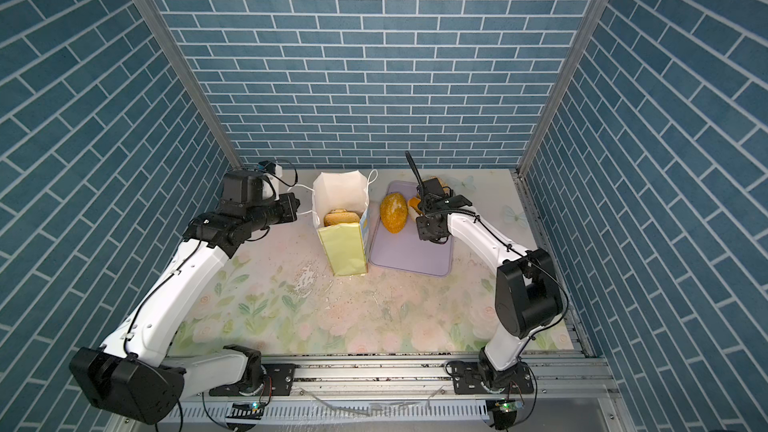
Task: Place the fake bread into the paper bag
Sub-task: 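Pinch the yellow egg tart with the tongs and lift it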
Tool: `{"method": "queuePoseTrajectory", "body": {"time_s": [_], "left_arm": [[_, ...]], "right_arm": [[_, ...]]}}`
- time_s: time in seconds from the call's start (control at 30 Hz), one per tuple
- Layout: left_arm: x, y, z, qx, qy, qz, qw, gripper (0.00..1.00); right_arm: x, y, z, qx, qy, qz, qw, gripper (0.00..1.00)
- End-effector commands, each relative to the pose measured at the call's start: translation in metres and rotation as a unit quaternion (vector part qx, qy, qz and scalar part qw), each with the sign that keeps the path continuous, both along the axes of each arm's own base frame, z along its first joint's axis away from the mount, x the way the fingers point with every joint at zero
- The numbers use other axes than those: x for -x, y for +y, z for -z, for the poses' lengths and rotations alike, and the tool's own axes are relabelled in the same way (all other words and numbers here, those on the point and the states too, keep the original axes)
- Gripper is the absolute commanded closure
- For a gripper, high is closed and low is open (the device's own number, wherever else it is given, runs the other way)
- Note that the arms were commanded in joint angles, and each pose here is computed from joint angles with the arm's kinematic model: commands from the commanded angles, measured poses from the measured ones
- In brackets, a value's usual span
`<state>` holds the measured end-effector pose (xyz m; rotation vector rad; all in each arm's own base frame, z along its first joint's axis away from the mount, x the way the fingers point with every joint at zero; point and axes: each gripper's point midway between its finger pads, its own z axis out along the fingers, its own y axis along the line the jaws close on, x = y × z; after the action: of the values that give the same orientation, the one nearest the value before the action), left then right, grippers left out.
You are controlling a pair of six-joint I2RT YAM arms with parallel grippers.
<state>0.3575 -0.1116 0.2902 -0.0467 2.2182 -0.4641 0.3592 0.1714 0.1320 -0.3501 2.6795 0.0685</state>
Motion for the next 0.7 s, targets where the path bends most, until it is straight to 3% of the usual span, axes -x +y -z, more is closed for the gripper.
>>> {"method": "queuePoseTrajectory", "body": {"time_s": [0.0,0.3,0.67], "left_arm": [[0.004,0.0,-0.006,0.0,-0.004,0.0,1.0,0.94],[0.002,-0.002,-0.002,0.004,-0.002,0.002,1.0,0.94],[0.006,0.0,-0.006,0.001,-0.006,0.0,1.0,0.94]], "right_arm": [[0.016,-0.002,-0.021,-0.016,-0.012,-0.004,1.0,0.72],[0.053,-0.013,-0.026,-0.019,0.001,-0.012,1.0,0.69],[0.04,-0.012,-0.023,0.001,0.001,-0.019,1.0,0.54]]}}
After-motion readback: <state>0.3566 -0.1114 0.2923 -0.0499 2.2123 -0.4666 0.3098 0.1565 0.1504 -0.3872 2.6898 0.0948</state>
